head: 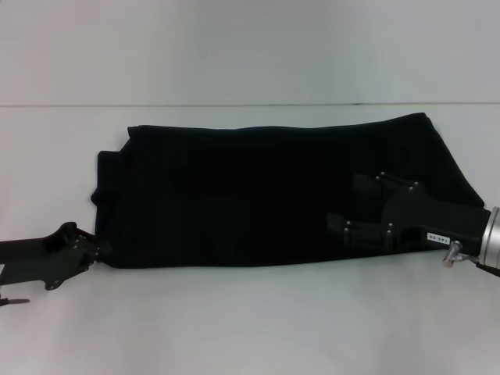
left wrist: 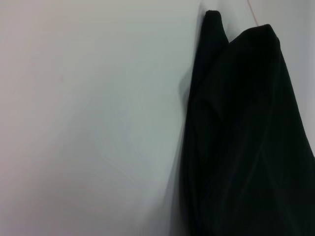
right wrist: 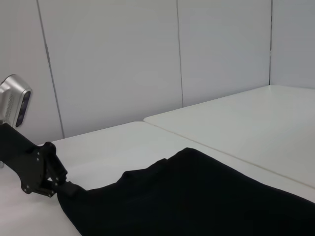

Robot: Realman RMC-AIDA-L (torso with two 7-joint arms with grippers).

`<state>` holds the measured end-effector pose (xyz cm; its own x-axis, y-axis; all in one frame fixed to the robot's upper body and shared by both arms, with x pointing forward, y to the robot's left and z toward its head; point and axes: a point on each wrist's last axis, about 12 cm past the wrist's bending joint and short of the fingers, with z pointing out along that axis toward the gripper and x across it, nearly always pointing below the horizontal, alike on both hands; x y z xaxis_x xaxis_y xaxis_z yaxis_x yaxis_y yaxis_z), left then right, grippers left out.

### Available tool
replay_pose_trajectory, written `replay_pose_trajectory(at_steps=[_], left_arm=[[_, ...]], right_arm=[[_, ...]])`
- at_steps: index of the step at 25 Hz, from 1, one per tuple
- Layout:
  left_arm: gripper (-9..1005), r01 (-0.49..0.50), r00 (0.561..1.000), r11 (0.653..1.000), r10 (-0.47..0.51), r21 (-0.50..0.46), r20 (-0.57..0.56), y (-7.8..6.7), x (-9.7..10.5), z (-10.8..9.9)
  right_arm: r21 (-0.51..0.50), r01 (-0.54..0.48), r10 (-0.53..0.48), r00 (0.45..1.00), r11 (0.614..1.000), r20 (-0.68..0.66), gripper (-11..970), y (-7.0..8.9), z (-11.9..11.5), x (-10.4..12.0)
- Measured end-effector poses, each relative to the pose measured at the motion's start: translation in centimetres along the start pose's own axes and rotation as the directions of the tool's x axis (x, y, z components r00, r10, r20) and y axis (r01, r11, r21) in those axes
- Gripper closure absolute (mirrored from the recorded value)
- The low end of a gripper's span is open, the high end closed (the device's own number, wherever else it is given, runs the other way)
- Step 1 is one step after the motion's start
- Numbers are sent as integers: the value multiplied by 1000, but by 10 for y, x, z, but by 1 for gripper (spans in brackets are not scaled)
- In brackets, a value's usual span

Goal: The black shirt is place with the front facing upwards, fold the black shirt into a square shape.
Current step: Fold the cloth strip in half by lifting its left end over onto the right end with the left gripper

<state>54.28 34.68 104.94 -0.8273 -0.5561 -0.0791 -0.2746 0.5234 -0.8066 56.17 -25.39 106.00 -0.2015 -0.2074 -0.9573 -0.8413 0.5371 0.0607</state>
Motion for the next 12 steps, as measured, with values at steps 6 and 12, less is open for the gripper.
replay_pose_trajectory(at_steps=[6,12], left_arm=[[970,-7,1000,1000,7,2,2,0,0,0],[968,-28,999,1000,28,-1,34,-2,-8,-8]], right_arm=[[-20,13,-14,1000,1000,-21,27,2,1,2],[-54,69,-74,992,996,-100,28,6,7,8]])
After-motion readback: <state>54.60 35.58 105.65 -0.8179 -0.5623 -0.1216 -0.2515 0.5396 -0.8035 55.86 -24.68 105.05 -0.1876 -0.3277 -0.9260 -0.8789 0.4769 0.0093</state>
